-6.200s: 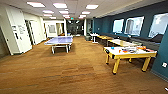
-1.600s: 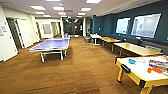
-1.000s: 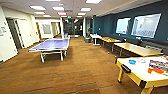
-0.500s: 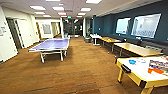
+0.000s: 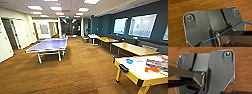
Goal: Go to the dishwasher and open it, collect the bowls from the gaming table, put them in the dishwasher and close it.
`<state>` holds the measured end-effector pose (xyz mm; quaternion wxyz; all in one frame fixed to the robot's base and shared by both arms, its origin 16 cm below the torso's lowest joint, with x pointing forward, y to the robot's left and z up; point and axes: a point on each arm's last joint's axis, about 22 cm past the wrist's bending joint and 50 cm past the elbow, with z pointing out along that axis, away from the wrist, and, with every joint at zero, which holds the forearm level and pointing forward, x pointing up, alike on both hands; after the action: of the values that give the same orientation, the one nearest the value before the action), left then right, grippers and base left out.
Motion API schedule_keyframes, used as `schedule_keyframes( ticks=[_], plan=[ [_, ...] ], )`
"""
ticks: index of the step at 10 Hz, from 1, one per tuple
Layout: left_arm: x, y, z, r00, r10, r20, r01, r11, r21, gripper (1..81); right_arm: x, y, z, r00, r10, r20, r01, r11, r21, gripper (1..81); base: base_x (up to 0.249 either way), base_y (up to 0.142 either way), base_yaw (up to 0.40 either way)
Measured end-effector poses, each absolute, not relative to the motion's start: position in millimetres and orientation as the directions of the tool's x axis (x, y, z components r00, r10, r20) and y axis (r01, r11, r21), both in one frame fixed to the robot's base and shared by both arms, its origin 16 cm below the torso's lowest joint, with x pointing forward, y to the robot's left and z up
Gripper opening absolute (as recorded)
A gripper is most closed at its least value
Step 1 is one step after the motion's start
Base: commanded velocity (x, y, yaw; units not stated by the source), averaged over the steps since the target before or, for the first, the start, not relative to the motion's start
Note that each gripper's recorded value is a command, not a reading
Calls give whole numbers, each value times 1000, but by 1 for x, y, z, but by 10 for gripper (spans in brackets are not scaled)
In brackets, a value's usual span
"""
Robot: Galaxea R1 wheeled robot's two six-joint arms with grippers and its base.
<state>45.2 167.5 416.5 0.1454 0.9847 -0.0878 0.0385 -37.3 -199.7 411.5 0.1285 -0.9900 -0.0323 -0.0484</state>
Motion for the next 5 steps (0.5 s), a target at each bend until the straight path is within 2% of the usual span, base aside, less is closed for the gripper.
schedule_keyframes(
  ticks=[5],
  plan=[
    [55,167,417,980,-163,113,-189,-942,278,811,-41,-196,412,994,52,100,76,-964,-255,811,0,0,-399]
  ],
)
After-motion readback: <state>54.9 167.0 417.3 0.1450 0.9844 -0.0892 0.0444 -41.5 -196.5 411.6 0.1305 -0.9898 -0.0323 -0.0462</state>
